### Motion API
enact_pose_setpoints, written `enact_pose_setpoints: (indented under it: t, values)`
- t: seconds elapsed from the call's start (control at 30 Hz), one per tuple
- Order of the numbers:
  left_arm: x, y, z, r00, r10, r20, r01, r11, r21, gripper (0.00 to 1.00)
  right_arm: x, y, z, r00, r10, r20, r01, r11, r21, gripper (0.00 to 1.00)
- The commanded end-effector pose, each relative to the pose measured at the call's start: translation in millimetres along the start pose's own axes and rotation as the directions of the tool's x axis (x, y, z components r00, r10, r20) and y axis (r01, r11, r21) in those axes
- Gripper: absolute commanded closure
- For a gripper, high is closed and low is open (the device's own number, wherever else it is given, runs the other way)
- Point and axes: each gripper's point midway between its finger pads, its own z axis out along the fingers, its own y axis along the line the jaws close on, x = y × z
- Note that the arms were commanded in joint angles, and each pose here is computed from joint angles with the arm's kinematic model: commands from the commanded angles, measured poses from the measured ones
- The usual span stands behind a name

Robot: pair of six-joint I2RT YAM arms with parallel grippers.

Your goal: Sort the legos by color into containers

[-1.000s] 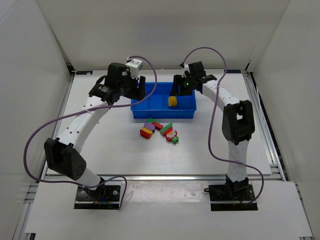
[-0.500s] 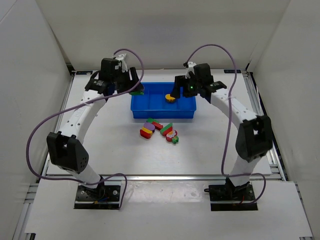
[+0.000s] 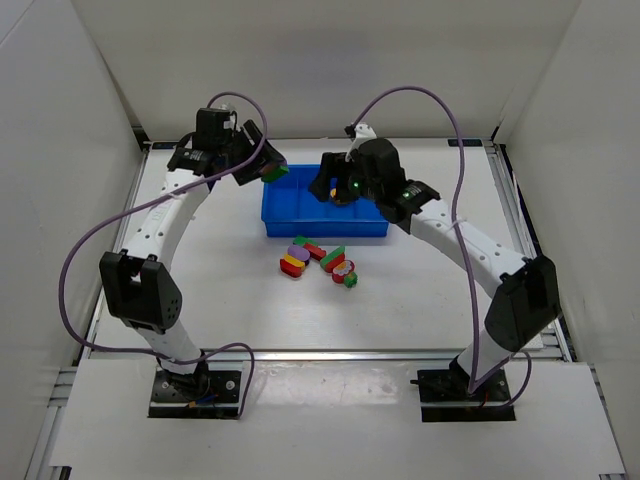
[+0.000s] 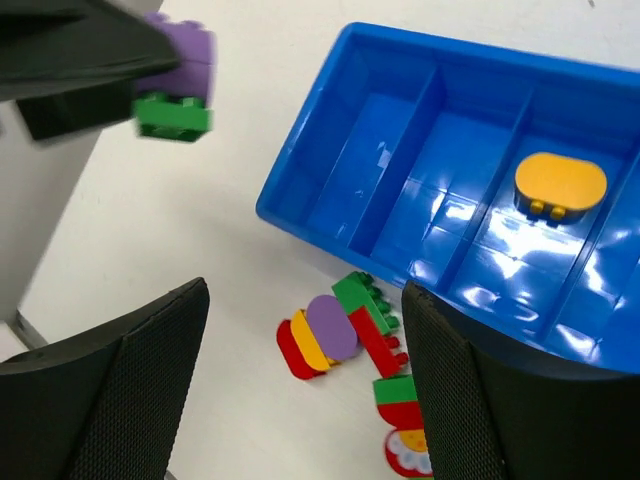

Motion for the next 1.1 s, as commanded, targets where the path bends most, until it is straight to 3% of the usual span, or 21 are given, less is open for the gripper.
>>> enact_pose_setpoints:
  t: [0.0, 0.4, 0.8, 1.07]
  values:
    - [-23, -16, -10, 0.995, -0.058, 0.076, 0.057, 0.998, 0.017, 0.90, -20, -5, 13, 0.978, 0.192, 0.075, -0.198, 0.977, 0.078, 0.19]
    - [-27, -15, -4, 0.985, -0.149, 0.081, 0.149, 0.989, 0.009, 0.90, -51, 33, 51, 0.940, 0.311, 0.139, -0.312, 0.950, -0.017, 0.14]
    - [-25, -14, -2, 0.982, -0.185, 0.038, 0.183, 0.982, 0.036, 0.90, -50, 68, 66, 0.982, 0.136, 0.130, -0.105, 0.970, -0.218, 0.15]
    - [-14, -26, -5, 0.982, -0.186, -0.028, 0.188, 0.977, 0.099, 0.90, -44, 76, 72, 0.988, 0.109, 0.106, -0.075, 0.956, -0.285, 0.13]
